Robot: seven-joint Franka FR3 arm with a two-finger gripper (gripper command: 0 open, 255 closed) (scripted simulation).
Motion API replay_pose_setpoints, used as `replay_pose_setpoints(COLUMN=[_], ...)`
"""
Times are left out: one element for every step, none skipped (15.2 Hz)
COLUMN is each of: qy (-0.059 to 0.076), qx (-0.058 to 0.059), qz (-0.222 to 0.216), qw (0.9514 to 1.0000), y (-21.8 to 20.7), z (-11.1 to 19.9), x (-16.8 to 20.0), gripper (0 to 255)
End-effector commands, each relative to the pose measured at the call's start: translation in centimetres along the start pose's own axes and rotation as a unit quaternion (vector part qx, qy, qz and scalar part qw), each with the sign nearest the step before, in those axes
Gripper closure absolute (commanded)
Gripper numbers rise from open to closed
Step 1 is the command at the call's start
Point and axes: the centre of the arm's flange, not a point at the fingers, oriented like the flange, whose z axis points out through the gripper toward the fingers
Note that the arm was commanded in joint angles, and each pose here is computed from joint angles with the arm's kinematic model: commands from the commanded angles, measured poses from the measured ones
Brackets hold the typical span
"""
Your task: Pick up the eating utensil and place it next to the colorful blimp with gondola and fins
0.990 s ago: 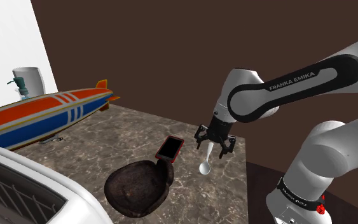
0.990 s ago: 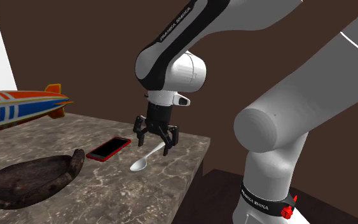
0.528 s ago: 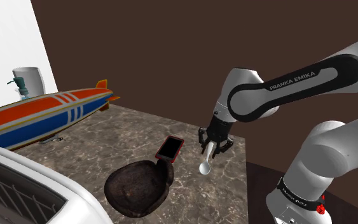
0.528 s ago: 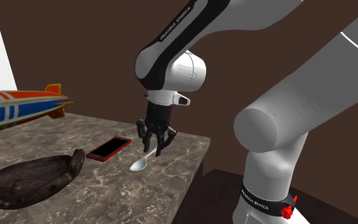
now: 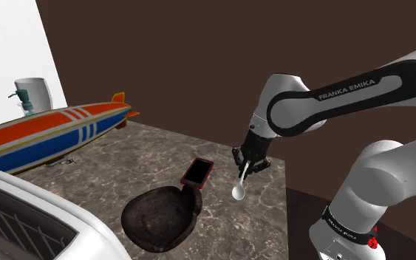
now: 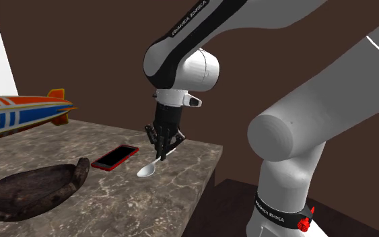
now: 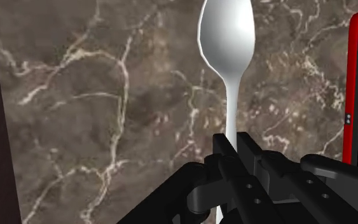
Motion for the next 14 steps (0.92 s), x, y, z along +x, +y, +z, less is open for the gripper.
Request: replay_pose_setpoints(qy=[0.0,0.0,0.0,0.0,0.0,0.0,0.0,0.0,0.0,0.0,0.0,0.0,0.0,0.0], qx=[0.0,0.0,0.0,0.0,0.0,0.0,0.0,0.0,0.0,0.0,0.0,0.0,0.0,0.0], qz=[0.0,0.0,0.0,0.0,0.0,0.0,0.0,0.0,0.0,0.0,0.0,0.0,0.0,0.0], qw=[1.0,1.0,1.0,1.0,1.0,1.0,1.0,1.0,1.0,1.0,1.0,1.0,1.0,1.0], y=[-0.2,-0.3,-0.4,-0.5,-0.5,-0.6,-0.7,-0.8,-0.9,-0.9,-1.0,-1.1,-1.2,-1.3], z=[-1.0,-1.5,-2.1,-2.6,-3.1,-3.6,-4.1,-4.6,-5.2,-5.7,-6.2,-6.7,-7.2,-7.7], x=[-0.1,-0.2,-0.2,-0.3,-0.4,-0.5,-0.5,-0.6,-0.7,-0.8,-0.8,-0.9,-1.0,-1.1], gripper=[255,255,255,255,255,255,255,255,255,255,255,255,255,255])
